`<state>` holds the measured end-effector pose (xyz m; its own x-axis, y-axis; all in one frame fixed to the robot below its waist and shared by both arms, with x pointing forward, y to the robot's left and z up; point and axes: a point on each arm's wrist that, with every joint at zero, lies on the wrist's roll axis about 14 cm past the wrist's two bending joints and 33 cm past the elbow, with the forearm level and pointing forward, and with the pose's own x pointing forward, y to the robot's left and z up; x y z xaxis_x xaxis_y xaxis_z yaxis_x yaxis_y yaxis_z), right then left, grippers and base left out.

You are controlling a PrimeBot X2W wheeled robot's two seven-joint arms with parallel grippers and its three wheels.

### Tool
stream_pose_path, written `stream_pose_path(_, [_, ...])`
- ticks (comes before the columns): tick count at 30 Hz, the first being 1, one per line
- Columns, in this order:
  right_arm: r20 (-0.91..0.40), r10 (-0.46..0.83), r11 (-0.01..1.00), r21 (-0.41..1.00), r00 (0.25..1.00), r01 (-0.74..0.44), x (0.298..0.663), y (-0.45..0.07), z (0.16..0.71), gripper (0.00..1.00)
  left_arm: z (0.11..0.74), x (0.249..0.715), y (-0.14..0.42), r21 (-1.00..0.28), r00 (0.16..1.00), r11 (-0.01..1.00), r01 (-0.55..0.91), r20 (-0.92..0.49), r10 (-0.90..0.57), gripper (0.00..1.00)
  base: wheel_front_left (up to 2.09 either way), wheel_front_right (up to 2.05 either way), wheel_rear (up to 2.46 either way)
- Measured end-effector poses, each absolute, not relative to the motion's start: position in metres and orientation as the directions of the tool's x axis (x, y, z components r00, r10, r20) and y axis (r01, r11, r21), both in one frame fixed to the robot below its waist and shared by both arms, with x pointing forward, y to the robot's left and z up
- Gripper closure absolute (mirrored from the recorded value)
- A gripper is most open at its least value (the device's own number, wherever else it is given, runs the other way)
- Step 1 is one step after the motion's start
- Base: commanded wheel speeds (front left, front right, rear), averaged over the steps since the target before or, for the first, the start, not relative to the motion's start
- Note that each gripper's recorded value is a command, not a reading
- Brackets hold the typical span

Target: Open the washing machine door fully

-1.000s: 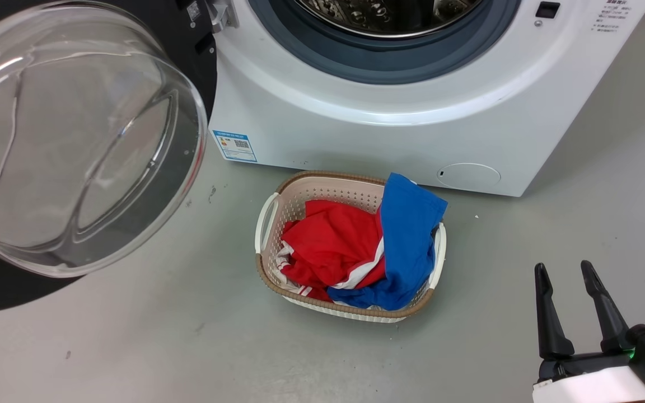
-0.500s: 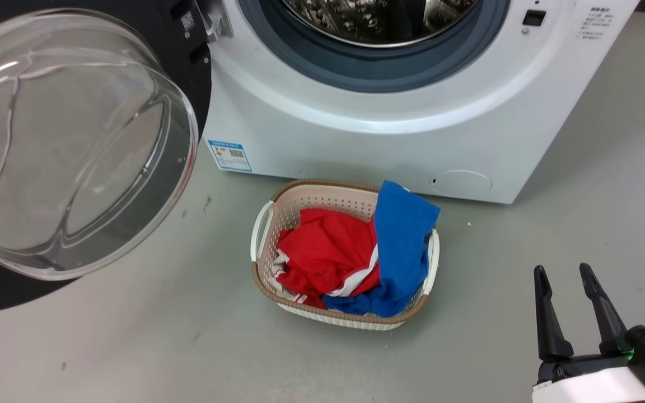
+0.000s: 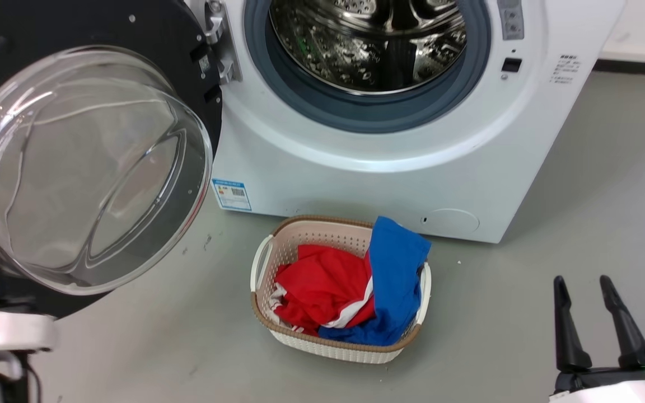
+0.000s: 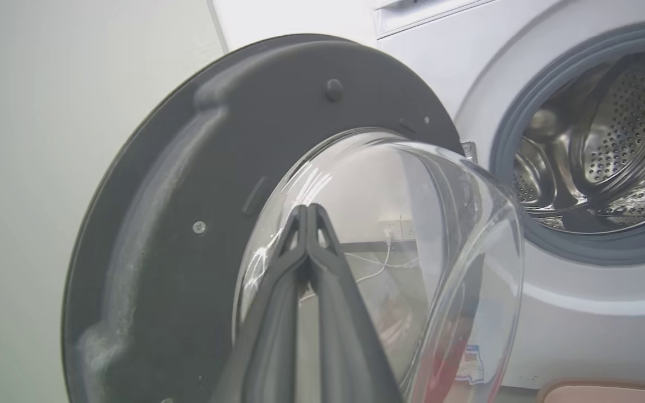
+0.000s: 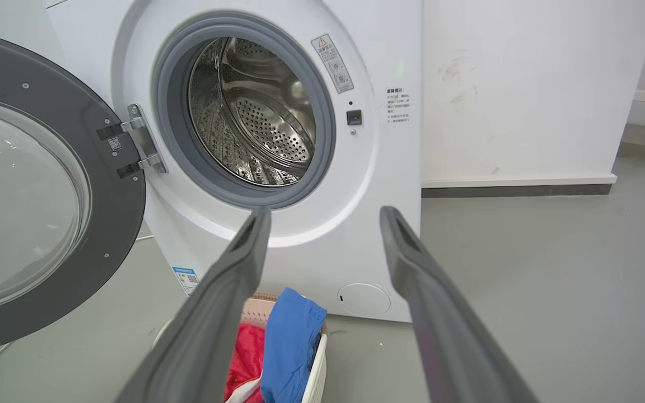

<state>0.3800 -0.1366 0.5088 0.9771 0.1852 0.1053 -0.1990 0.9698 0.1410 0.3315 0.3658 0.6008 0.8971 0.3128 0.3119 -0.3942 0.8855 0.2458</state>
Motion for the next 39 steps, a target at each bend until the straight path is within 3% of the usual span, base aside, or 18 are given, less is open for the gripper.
stream_pose_path(12, [0.163, 0.135, 0.983, 0.102, 0.977, -0.153, 0.367, -0.156, 0.53, 0.0, 0.587, 0.345, 0.257, 0.144, 0.946, 0.979, -0.148, 0.31, 0.097, 1.0, 0.0, 0.0, 0.0])
stream_pose_path(31, [0.174, 0.064, 0.994, 0.08, 0.983, -0.079, 0.342, -0.182, 0.535, 0.0, 0.525, 0.341, 0.197, 0.015, 0.99, 1.0, 0.0, 0.141, -0.002, 1.0, 0.0, 0.0, 0.0])
stream_pose_path(32, [0.173, 0.063, 0.994, 0.08, 0.983, -0.078, 0.341, -0.182, 0.534, 0.0, 0.524, 0.34, 0.196, 0.013, 0.99, 1.0, 0.002, 0.138, -0.004, 0.86, 0.0, 0.0, 0.0])
stream_pose_path(33, [0.171, 0.061, 0.994, 0.079, 0.983, -0.076, 0.34, -0.182, 0.534, 0.0, 0.523, 0.34, 0.195, 0.012, 0.991, 1.0, 0.003, 0.136, -0.004, 0.24, 0.0, 0.0, 0.0])
stream_pose_path(34, [0.171, 0.061, 0.994, 0.079, 0.983, -0.075, 0.339, -0.183, 0.534, 0.0, 0.523, 0.339, 0.194, 0.012, 0.991, 1.0, 0.004, 0.135, -0.005, 0.0, 0.0, 0.0, 0.0])
stream_pose_path(39, [0.173, 0.057, 0.994, 0.077, 0.983, -0.071, 0.338, -0.184, 0.534, 0.0, 0.523, 0.337, 0.193, 0.01, 0.99, 1.0, 0.001, 0.138, -0.002, 0.0, 0.0, 0.0, 0.0])
